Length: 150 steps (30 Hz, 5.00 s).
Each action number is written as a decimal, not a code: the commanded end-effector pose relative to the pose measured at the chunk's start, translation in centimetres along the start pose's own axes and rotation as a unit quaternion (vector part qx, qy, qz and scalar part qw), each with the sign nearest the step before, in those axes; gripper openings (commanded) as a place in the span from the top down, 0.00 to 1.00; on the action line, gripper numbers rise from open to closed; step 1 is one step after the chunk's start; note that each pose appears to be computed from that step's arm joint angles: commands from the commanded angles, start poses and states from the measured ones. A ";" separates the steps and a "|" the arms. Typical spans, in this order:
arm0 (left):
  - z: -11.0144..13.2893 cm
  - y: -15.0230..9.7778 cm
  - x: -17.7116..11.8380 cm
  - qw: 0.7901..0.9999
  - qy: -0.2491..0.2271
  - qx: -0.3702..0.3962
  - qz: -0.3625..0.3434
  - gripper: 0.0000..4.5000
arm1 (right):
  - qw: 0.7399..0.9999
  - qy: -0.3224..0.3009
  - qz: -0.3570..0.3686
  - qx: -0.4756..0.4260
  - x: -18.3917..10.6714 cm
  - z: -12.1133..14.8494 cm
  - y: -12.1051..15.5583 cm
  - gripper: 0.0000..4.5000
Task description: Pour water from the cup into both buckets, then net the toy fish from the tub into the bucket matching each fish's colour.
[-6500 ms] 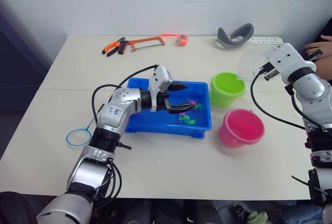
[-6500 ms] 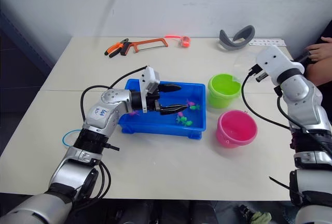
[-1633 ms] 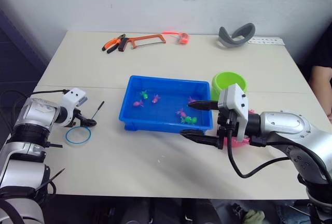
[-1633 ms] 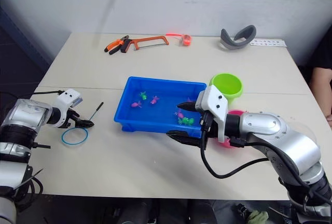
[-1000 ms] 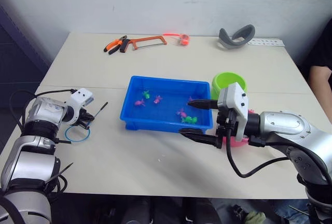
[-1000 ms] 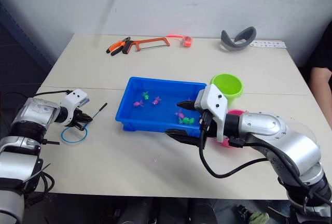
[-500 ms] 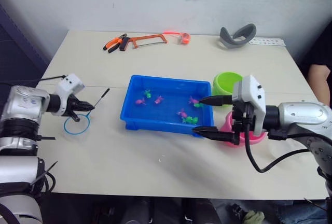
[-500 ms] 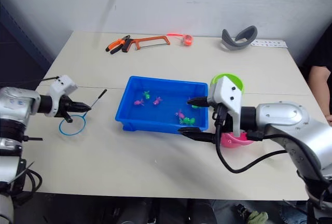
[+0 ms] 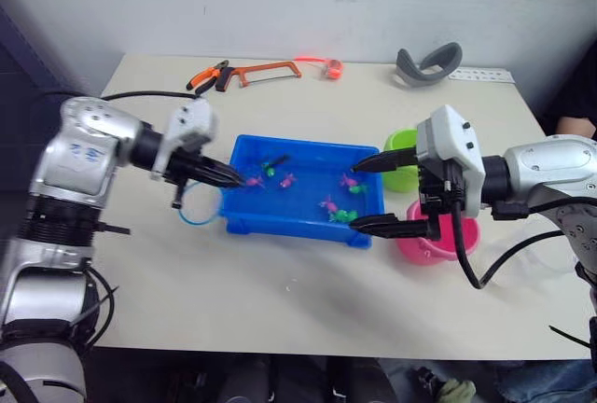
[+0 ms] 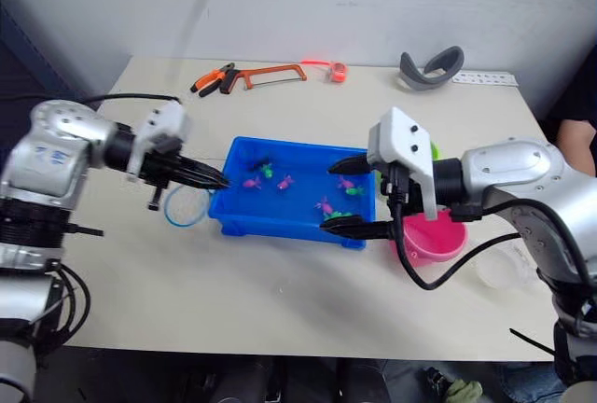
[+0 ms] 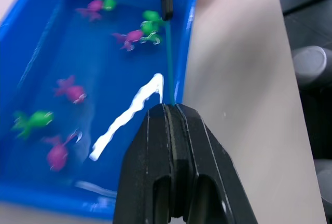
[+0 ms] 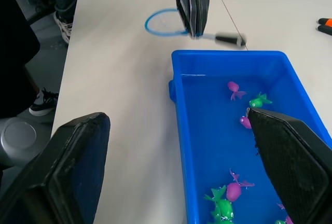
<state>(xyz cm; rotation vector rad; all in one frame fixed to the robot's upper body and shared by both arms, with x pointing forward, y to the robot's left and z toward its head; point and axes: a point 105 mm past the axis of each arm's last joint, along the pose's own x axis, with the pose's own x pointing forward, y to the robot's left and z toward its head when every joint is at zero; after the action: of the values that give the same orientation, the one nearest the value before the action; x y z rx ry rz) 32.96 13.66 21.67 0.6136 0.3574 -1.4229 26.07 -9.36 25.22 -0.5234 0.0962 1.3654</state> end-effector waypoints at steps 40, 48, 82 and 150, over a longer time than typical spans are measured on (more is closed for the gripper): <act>5.0 -2.1 4.2 0.989 -0.018 0.119 -0.082 1.00 | 0.998 0.033 -0.001 -0.051 3.0 -0.5 -0.7 0.59; 5.2 -2.1 4.2 0.989 -0.024 0.118 -0.083 1.00 | 0.998 0.033 -0.002 -0.049 2.9 -0.5 -0.7 0.64; 2.6 -1.8 0.8 0.966 -0.254 0.002 0.051 0.00 | 0.946 0.069 -0.237 0.210 -4.6 -6.6 0.0 1.00; 0.1 0.7 3.2 0.966 -0.220 -0.009 0.135 0.00 | 0.890 0.026 -0.376 0.258 -2.6 -10.9 -3.5 1.00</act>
<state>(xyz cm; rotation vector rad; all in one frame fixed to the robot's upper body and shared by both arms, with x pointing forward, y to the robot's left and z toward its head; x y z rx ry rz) 34.14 11.46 19.03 0.2761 -0.0206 -1.2356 31.51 -16.37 16.09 -0.0709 0.3302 0.5231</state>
